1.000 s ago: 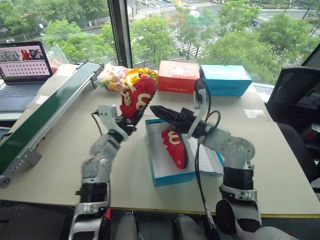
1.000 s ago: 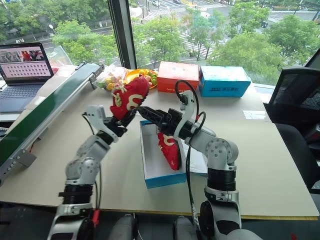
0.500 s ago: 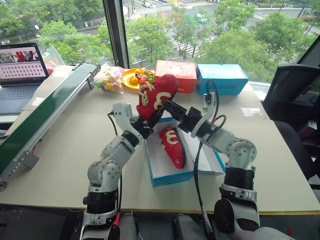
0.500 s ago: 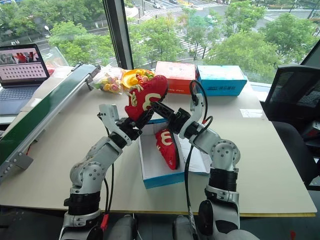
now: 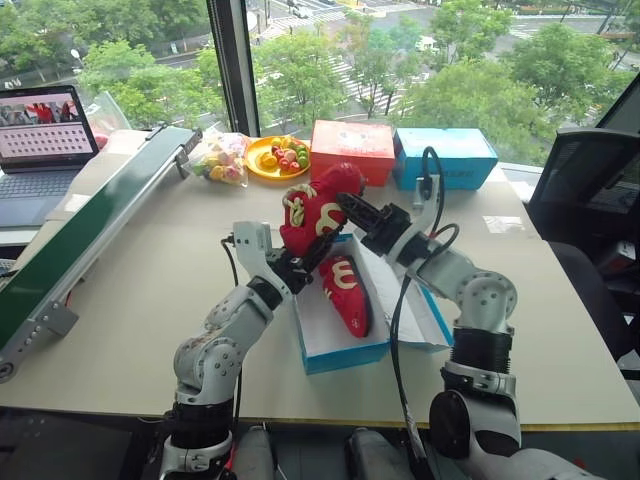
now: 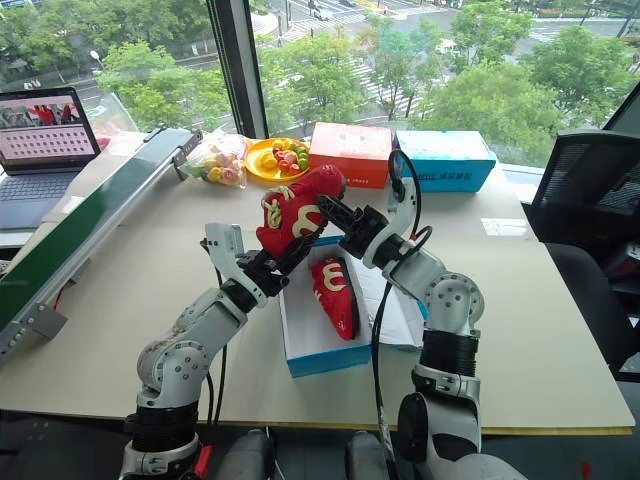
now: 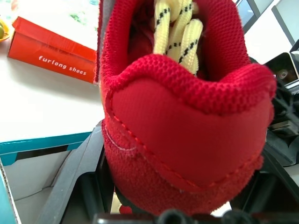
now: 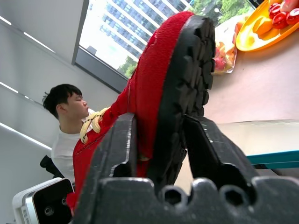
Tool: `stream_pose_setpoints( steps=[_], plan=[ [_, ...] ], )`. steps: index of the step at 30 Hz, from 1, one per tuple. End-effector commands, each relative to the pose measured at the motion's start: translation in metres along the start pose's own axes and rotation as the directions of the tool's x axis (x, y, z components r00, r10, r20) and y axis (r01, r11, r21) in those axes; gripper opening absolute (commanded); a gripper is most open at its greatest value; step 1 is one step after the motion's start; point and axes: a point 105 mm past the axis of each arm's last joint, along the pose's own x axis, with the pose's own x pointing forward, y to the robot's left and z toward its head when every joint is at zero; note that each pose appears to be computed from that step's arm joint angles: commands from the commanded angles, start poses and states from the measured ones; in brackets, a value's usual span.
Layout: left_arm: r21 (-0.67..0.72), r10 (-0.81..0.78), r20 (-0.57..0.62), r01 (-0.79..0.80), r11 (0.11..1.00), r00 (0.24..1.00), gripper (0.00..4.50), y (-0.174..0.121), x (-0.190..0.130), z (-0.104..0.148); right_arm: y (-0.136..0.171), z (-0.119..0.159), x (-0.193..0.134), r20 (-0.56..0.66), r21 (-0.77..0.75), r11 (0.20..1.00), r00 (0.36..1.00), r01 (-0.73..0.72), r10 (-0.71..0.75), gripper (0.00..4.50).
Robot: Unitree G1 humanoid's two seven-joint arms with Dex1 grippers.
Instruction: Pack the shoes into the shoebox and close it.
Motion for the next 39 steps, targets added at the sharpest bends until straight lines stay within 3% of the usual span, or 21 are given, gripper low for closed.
stream_pose_setpoints(
  steps=[1, 5, 9, 12, 15, 26, 31, 39],
  plan=[
    [0.018, -0.049, 0.044, 0.048, 0.999, 0.998, 4.5, -0.003, -0.005, 0.019, 0.024, 0.023, 0.004, 0.052, -0.085, 0.995, 0.996, -0.061, 0.066, 0.26],
    [0.133, -0.021, 0.0, 0.021, 0.991, 1.0, 4.5, 0.029, -0.024, 0.034, 0.024, 0.035, 0.001, 0.013, -0.236, 0.972, 1.0, -0.02, 0.024, 0.26],
    [0.411, 0.064, -0.202, 0.026, 0.911, 0.977, 4.5, 0.076, -0.05, 0.042, 0.016, 0.044, -0.009, -0.083, -0.338, 0.941, 0.995, 0.033, -0.064, 0.25],
    [0.432, 0.09, -0.251, 0.028, 0.902, 0.964, 4.5, 0.094, -0.067, 0.056, 0.016, 0.021, -0.031, -0.263, -0.343, 0.939, 0.962, -0.024, -0.071, 0.25],
    [0.447, 0.117, -0.263, 0.013, 0.895, 0.958, 4.5, 0.104, -0.076, 0.059, 0.014, 0.013, -0.042, -0.305, -0.31, 0.95, 0.95, -0.028, -0.072, 0.25],
    [0.378, -0.057, -0.493, 0.273, 0.885, 0.868, 4.5, 0.075, -0.103, 0.016, 0.022, -0.022, -0.053, -0.447, -0.232, 0.971, 0.893, -0.064, -0.048, 0.25],
    [0.431, -0.099, -0.562, 0.393, 0.812, 0.821, 4.5, 0.063, -0.119, 0.037, 0.011, -0.04, -0.053, -0.487, -0.217, 0.976, 0.869, -0.016, -0.094, 0.25],
    [0.453, -0.171, -0.597, 0.505, 0.734, 0.784, 4.5, 0.035, -0.114, 0.071, -0.001, -0.049, -0.049, -0.499, -0.286, 0.958, 0.85, 0.021, -0.167, 0.25]
  ],
)
